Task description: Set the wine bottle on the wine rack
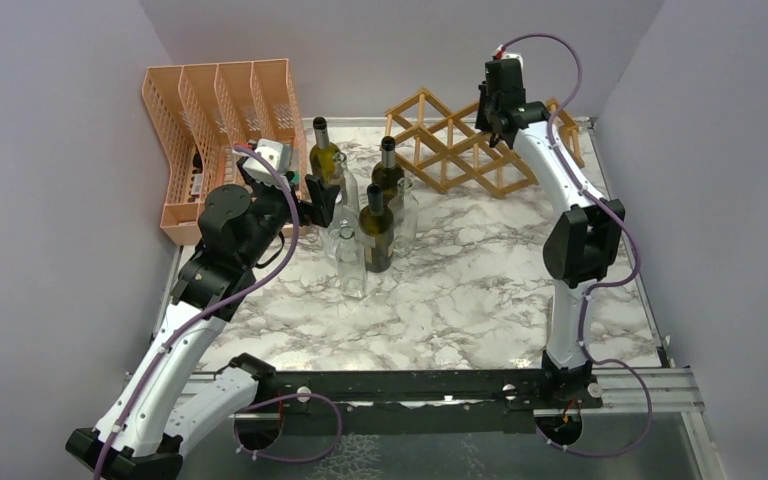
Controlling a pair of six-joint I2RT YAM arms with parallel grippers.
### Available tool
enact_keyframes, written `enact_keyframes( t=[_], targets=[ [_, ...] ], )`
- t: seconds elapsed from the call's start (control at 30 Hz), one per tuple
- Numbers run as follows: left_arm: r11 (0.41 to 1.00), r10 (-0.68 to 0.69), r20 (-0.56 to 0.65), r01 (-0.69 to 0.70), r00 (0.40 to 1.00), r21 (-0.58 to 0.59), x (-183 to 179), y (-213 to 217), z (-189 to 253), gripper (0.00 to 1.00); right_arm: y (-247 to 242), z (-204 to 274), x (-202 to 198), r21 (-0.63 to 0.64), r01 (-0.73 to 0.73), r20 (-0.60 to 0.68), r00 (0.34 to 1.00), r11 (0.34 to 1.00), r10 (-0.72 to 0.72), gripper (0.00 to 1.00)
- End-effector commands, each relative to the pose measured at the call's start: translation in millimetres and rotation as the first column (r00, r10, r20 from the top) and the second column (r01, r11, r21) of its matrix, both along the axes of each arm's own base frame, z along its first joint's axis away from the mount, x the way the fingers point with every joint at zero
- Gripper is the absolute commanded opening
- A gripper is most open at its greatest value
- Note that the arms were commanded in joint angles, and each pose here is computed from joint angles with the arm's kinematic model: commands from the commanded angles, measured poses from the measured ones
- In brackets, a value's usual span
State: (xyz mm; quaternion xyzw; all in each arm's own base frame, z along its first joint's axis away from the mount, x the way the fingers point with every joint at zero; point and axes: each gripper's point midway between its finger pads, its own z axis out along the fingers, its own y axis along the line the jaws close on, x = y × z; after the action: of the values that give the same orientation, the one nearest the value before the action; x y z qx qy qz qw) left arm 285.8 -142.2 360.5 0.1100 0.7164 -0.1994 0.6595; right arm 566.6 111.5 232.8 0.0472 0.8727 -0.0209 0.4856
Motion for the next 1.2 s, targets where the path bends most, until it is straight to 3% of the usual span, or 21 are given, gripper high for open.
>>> enact_keyframes(
  t=[0.0,0.07,0.2,0.3,0.47,0.6,0.93,1.17],
  targets=[
    [1.0,0.011,0.036,-0.011,0.999,-0.012,0.0,2.0,8.6,0.99,-45.2,2.3,-10.6,-0.076,0.102,-0.022,0.994,0.992,-0.104,0.28],
    [1.0,0.011,0.035,-0.01,0.999,-0.013,0.0,1.9,8.1,0.99,-44.0,4.2,-11.4,-0.069,0.095,-0.021,0.995,0.993,-0.097,0.32],
    [1.0,0.012,0.039,-0.011,0.999,-0.015,0.0,1.9,10.7,0.99,-28.1,18.5,-16.8,0.004,0.027,-0.009,1.0,1.0,-0.027,0.66],
    [1.0,0.012,0.04,-0.011,0.999,-0.012,0.6,2.0,12.3,0.99,-15.6,47.7,-27.0,0.057,-0.049,0.04,0.998,0.997,0.047,0.79],
    [1.0,-0.003,0.035,0.003,0.999,-0.013,1.2,-1.3,12.0,0.99,-5.9,95.1,-61.4,0.11,-0.144,0.115,0.985,0.983,0.131,0.8],
    [1.0,-0.026,0.039,0.026,0.999,-0.014,0.1,-5.1,14.4,0.99,17.5,106.3,-103.3,0.143,-0.321,0.148,0.942,0.936,0.3,0.79],
    [0.998,-0.052,0.064,0.054,0.997,-0.029,-4.8,-8.3,26.1,0.99,117.0,99.7,-209.8,0.148,-0.701,0.255,0.708,0.697,0.658,0.79],
    [0.998,-0.045,0.074,0.048,0.996,-0.038,-9.6,-5.0,27.7,0.99,170.8,63.8,-226.8,0.177,-0.759,0.198,0.651,0.626,0.733,0.69]
  ],
)
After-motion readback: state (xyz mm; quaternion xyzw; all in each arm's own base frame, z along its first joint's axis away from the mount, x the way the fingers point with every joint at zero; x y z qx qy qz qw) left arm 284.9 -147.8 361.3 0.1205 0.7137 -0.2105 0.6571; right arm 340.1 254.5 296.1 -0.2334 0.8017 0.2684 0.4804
